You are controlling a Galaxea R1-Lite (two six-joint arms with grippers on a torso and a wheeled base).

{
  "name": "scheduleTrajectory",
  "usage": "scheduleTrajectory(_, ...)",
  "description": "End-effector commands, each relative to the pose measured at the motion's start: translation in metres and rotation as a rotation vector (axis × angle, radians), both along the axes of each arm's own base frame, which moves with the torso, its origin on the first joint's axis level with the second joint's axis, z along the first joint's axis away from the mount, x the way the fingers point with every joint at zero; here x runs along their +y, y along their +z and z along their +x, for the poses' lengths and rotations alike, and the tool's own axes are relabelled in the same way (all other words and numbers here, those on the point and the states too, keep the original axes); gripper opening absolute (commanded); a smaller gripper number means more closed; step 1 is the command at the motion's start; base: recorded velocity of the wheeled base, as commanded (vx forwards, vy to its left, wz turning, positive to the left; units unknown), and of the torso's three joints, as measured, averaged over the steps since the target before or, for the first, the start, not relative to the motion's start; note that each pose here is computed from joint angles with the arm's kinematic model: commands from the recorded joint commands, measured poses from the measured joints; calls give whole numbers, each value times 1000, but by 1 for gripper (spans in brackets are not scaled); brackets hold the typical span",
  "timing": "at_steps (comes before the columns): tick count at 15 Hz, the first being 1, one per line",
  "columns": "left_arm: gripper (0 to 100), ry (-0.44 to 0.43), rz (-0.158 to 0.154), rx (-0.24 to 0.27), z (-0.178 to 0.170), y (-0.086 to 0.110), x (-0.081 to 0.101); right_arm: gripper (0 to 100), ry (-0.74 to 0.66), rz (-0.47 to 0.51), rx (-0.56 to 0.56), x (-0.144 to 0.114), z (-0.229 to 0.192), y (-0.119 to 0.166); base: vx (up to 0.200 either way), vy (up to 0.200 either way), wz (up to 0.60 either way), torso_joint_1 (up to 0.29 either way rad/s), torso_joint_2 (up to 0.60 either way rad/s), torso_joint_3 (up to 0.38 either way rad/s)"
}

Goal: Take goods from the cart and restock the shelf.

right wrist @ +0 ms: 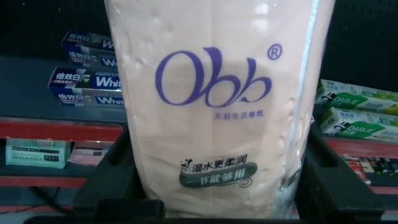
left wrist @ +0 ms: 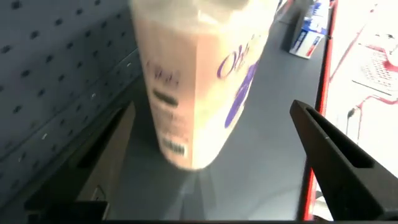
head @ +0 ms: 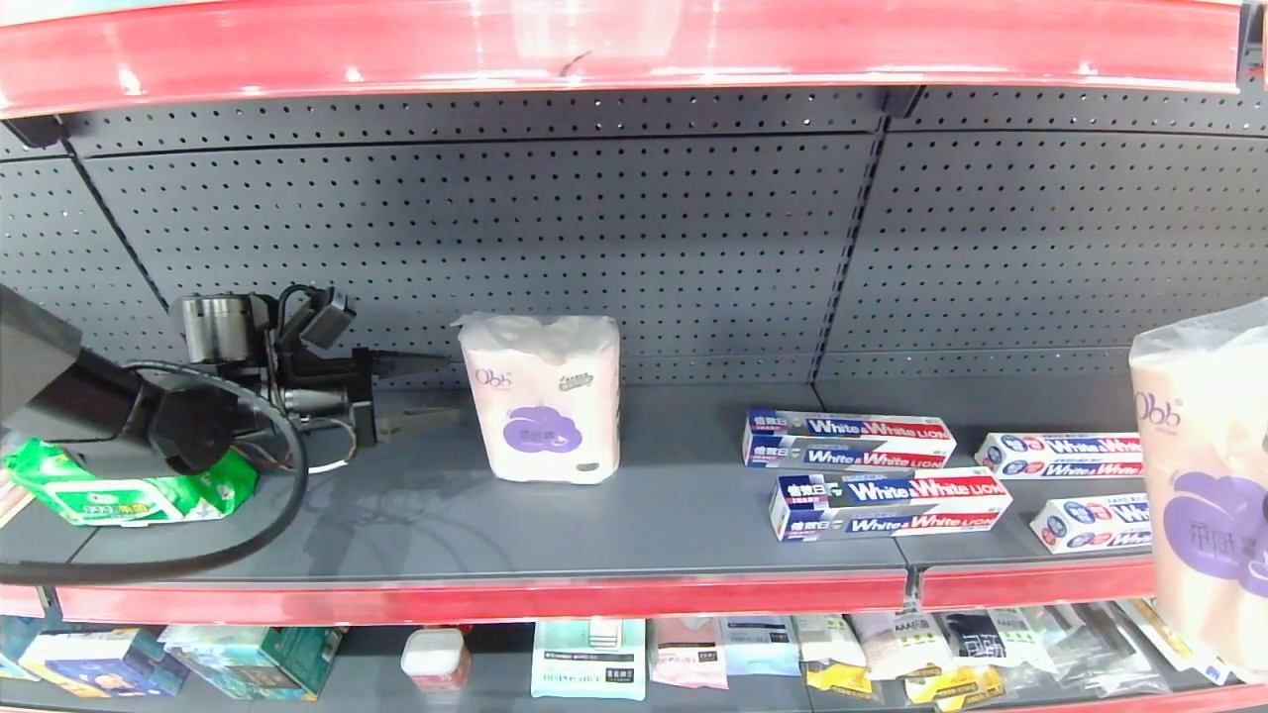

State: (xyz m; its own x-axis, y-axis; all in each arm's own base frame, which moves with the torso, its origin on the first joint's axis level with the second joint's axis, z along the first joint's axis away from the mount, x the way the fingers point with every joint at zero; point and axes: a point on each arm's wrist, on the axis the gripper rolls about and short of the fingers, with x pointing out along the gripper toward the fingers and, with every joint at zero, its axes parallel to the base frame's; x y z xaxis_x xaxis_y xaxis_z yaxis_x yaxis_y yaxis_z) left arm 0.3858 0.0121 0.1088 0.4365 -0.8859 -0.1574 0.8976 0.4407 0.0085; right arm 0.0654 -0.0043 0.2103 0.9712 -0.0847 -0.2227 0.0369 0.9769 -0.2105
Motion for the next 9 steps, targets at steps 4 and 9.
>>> scheduleTrajectory(4, 100, -48, -11, -49, 24, -16, -9, 0, 1, -22, 15, 0, 3, -1, 0, 0, 0, 0, 0, 0)
scheduleTrajectory(9, 100, -82, -13, -77, 38, -14, -22, 0, 2, -34, 24, 0, 5, -1, 0, 0, 0, 0, 0, 0)
